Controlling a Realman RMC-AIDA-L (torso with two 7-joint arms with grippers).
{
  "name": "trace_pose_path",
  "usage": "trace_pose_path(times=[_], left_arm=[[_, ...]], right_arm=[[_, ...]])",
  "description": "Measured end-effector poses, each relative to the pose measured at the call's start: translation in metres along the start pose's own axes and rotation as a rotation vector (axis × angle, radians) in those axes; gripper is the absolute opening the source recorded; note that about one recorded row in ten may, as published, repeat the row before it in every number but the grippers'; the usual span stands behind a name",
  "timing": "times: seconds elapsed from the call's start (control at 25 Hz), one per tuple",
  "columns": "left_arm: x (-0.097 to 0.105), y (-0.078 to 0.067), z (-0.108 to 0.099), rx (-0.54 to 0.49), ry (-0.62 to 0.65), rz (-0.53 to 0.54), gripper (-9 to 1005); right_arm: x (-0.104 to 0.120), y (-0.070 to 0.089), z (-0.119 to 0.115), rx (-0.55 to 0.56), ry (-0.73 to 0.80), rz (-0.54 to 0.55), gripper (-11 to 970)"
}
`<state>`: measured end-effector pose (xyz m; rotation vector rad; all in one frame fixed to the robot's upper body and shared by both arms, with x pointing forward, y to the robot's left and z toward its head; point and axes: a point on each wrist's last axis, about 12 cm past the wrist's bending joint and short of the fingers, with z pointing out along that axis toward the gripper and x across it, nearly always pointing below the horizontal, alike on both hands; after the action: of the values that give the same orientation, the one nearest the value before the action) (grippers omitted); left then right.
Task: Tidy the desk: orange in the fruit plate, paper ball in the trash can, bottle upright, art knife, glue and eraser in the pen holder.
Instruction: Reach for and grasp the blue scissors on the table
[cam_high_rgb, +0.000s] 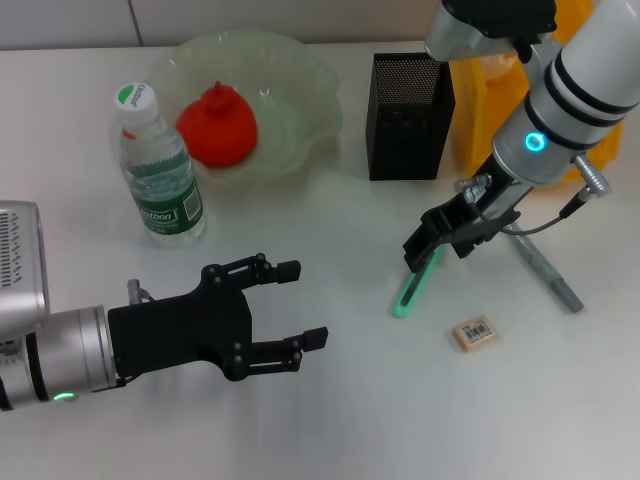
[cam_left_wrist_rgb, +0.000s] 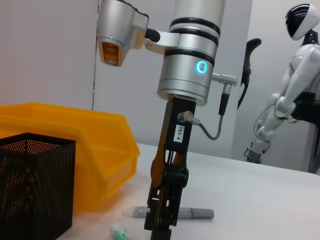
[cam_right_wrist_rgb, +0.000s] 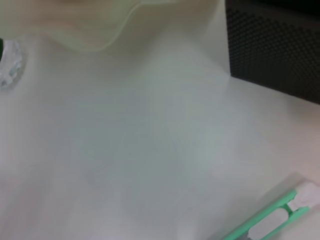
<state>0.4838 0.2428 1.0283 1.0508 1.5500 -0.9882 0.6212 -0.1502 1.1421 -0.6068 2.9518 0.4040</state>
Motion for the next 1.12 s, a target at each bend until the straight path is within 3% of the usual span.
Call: trace_pose_path(times=[1.12], left_arm=[[-0.0010,0.0018,-0.0001,-0.019,-0.012,-0.002,815]], right_arm=[[-0.0003,0.0017,0.0083,0.039,-0.007,-0.048,682]])
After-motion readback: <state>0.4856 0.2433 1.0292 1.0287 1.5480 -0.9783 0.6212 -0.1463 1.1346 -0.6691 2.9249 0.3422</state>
